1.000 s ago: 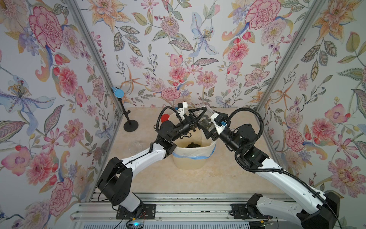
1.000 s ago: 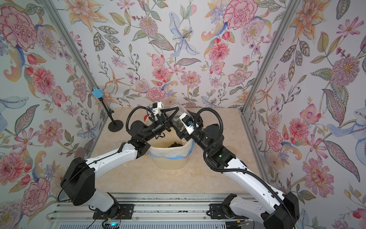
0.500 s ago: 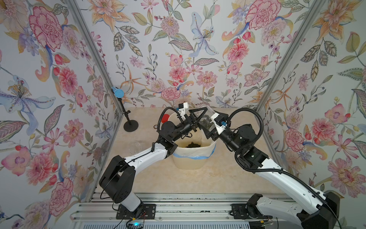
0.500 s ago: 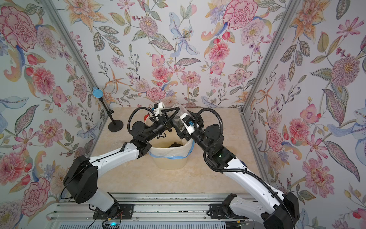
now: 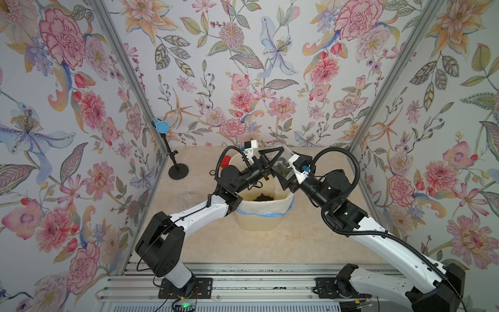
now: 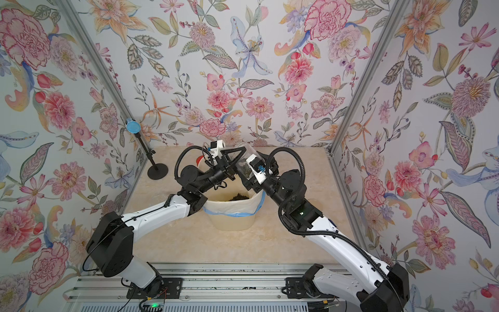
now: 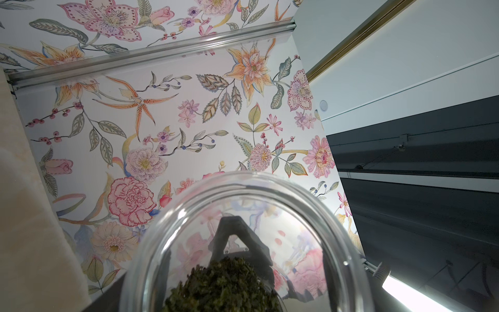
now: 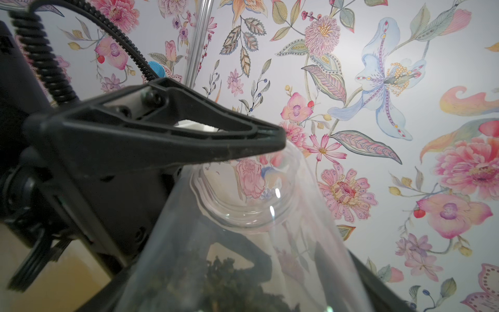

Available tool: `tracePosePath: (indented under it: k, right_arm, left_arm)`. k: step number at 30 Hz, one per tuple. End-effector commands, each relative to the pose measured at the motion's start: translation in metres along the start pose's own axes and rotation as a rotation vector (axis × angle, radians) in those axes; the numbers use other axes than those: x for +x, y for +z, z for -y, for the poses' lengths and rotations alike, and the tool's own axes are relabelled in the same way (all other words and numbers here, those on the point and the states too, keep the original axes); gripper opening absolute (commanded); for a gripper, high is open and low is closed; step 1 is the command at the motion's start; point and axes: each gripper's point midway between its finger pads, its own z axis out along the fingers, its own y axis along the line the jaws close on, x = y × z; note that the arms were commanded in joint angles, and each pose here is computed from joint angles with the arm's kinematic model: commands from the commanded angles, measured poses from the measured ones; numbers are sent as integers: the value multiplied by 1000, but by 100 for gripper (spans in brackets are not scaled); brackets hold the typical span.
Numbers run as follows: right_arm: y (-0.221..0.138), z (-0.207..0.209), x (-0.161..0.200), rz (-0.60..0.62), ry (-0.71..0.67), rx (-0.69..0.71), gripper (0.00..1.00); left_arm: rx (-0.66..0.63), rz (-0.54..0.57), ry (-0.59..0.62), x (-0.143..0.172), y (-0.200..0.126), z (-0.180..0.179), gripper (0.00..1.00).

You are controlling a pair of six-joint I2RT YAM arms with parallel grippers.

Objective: Empty moldy tea leaves from jars
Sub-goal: Pour the moldy tea leaves from the jar into the trash bin.

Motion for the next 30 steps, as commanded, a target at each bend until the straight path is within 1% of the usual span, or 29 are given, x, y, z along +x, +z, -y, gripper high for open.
tracePosePath:
  k: [1, 5, 10, 12, 15, 20, 23, 25, 30]
  right_arm:
    - [-8, -1, -38, 100, 22, -47, 46]
    - [-7, -1, -40, 106, 44, -51, 46]
    - [-8, 5, -45, 118, 77, -50, 45]
    - [-8, 7, -45, 116, 82, -45, 45]
    - [-11, 10, -48, 128, 95, -38, 45]
    - [-15, 17, -53, 152, 116, -18, 45]
    - [-18, 20, -56, 160, 124, -11, 45]
    - [-20, 22, -59, 164, 132, -13, 45]
    - [-25, 20, -61, 137, 161, -43, 44]
  left_arm:
    - [91, -4, 53, 1, 4, 30, 91]
    - [100, -8, 71, 0, 2, 33, 100]
    - [77, -11, 90, -6, -3, 30, 100]
    - [85, -7, 124, -9, -8, 46, 100]
    - [47, -1, 154, -18, -13, 48, 100]
    - [-74, -3, 219, -28, -18, 42, 100]
    - [-156, 7, 280, -38, -24, 40, 100]
    - [-218, 22, 345, -48, -29, 41, 100]
    - [-393, 116, 569, -90, -54, 60, 100]
